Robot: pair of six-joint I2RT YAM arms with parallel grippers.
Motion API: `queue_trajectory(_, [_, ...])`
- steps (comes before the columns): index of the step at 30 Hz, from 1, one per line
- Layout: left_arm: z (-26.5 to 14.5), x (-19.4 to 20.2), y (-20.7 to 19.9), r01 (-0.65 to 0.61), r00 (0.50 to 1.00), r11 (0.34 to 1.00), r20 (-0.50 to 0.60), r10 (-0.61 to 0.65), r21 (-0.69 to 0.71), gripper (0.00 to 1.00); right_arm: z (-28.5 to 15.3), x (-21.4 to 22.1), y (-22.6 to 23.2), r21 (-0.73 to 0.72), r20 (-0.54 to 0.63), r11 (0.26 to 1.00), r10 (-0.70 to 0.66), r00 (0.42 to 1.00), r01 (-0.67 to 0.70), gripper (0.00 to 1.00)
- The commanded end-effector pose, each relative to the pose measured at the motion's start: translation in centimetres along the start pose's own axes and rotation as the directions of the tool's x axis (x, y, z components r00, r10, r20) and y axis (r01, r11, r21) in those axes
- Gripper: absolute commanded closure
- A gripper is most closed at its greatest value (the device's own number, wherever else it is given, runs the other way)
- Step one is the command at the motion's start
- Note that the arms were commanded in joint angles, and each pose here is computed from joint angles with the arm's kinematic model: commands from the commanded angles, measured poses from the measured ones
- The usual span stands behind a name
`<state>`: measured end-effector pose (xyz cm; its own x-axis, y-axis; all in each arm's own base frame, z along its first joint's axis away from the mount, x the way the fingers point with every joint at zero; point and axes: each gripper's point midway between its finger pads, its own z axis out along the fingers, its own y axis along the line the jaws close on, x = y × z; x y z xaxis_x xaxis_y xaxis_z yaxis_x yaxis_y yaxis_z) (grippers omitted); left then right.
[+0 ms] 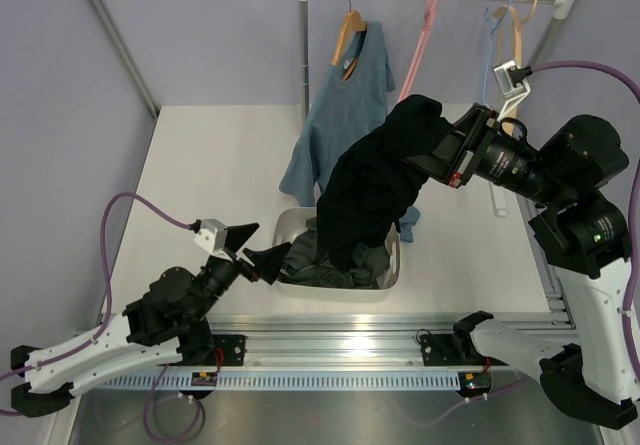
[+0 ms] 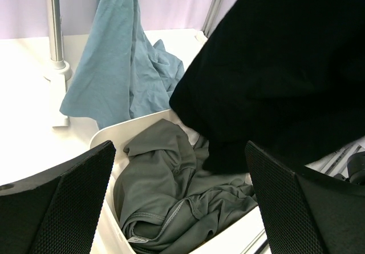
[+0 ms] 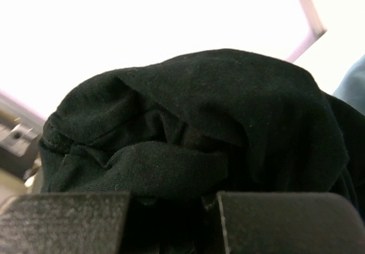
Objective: Remove the t-shirt from the hanger
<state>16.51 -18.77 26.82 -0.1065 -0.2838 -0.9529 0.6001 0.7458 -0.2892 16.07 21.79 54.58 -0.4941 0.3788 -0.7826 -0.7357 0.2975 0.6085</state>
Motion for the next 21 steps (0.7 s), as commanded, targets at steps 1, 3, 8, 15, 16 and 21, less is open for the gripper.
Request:
queue_trajectory(1, [0.0,-1.2,0.4,0.018,0.999,0.999,0.044,-0.016,-0.029,0.01,-1.1,0.1,3.8,-0.15,-0.021,0.989,-0.002,1.0,-0.002,1.0])
queue_trajectory(3, [0.0,-1.3,0.4,0.021,0.999,0.999,0.049,-0.019,-0.027,0.01,-1.3,0.8,3.7,-0.162,-0.036,0.986,0.035,0.999,-0.04,1.0])
queue_trajectory(8, [-0.1,-1.4,0.5,0.026,0.998,0.999,0.055,-0.024,-0.03,0.01,-0.7,2.9,-0.4,-0.049,-0.041,0.998,0.039,0.998,-0.041,1.0])
queue_trajectory(15, [-0.2,-1.4,0.6,0.027,0.998,0.999,0.056,-0.025,-0.033,0.01,2.3,7.9,-10.8,0.167,-0.051,0.984,0.066,0.997,-0.056,1.0])
queue_trajectory(16, [-0.2,-1.4,0.6,0.028,0.998,0.999,0.058,-0.026,-0.034,0.01,2.7,9.1,-13.0,0.223,-0.061,0.974,0.061,0.996,-0.046,1.0])
queue_trajectory(21, [-0.2,-1.6,0.6,0.033,0.998,0.999,0.063,-0.031,-0.033,0.01,3.7,12.8,-17.1,0.318,-0.087,0.948,0.013,0.996,0.015,1.0])
